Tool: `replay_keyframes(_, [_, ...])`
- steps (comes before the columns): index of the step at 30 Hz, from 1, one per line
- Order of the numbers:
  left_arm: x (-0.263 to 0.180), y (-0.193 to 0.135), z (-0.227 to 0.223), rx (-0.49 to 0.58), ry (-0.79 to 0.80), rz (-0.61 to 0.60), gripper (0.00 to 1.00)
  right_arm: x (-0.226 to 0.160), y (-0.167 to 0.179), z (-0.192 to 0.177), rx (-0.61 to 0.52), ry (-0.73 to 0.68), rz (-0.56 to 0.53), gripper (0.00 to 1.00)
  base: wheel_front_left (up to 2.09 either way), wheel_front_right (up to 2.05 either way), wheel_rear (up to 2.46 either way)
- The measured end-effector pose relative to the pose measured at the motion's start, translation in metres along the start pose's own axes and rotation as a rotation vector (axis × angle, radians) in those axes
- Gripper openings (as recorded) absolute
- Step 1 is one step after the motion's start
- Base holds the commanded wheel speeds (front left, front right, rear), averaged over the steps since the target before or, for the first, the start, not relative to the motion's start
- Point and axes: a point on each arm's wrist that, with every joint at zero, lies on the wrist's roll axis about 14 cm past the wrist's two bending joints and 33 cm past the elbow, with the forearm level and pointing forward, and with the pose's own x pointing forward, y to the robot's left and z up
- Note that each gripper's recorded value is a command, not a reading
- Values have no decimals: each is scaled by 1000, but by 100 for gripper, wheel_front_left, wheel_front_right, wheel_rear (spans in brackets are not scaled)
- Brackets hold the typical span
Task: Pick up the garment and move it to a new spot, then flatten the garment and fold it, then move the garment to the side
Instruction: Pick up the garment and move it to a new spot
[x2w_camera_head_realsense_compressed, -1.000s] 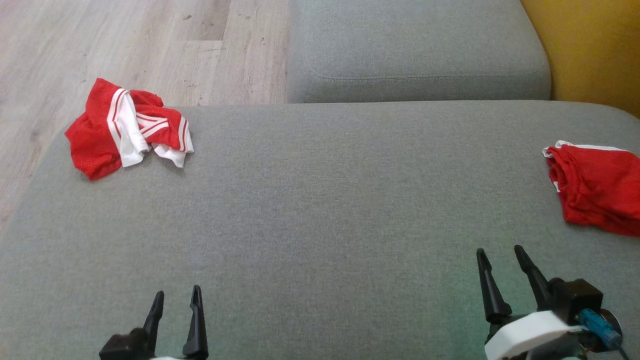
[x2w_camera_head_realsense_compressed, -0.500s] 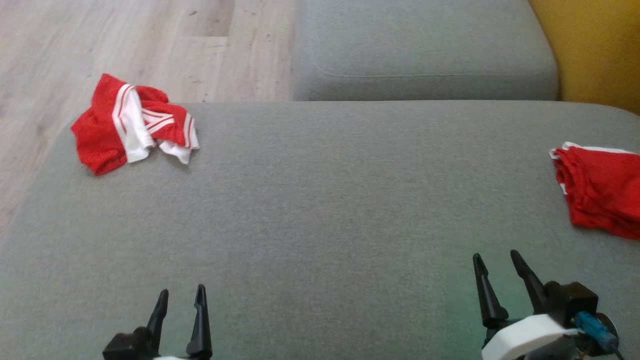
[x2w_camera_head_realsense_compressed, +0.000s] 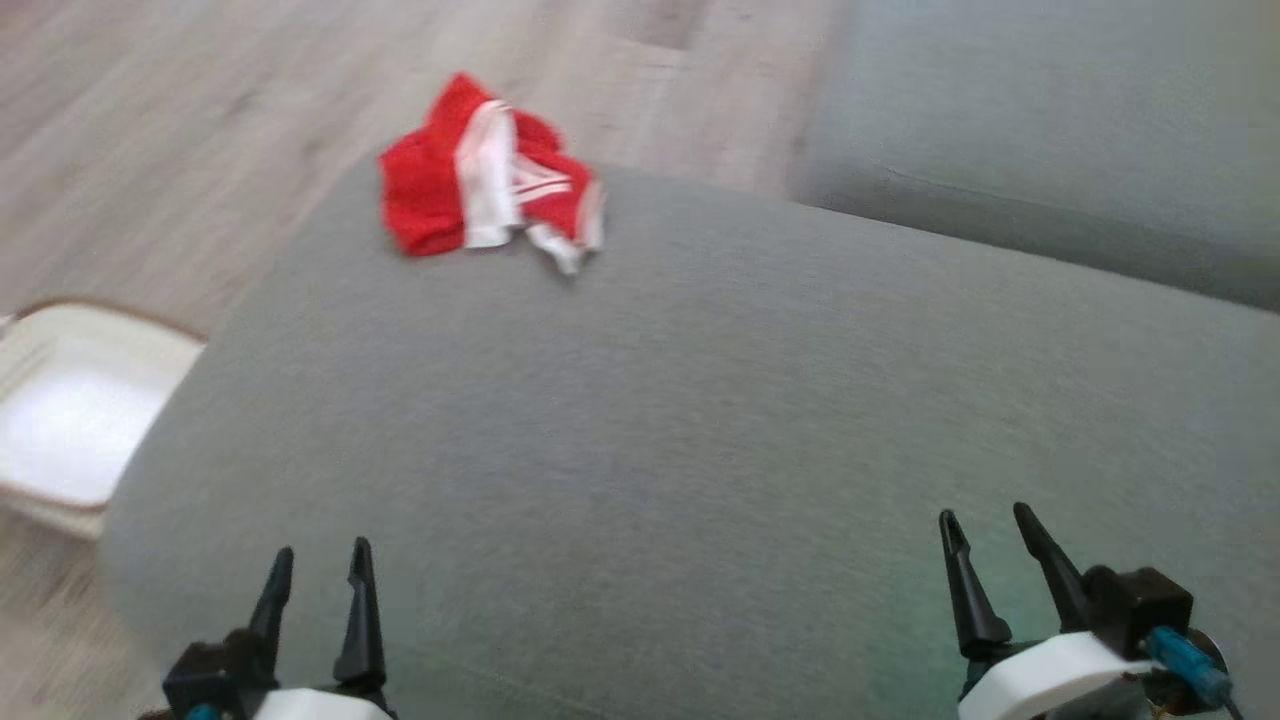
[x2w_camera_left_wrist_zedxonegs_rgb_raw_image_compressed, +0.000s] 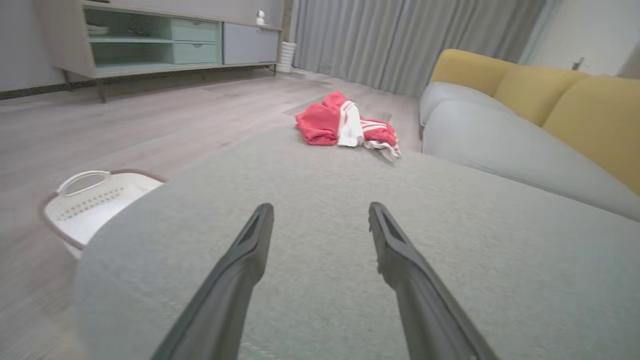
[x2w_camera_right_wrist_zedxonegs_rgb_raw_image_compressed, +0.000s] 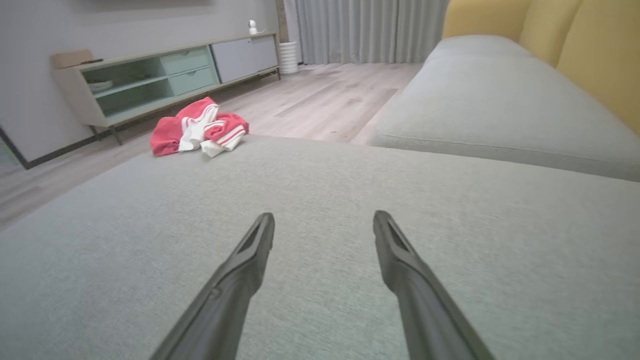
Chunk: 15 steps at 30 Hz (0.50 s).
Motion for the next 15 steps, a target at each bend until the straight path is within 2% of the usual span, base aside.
replay_keyframes(7, [-38, 55, 2, -36, -30, 217, 100, 29, 62, -1, -28, 21, 207, 100, 0, 0, 0])
replay_keyframes(15, [-48, 67, 9, -41, -53, 278, 100, 40, 84, -2, -5, 33, 278, 100, 0, 0, 0])
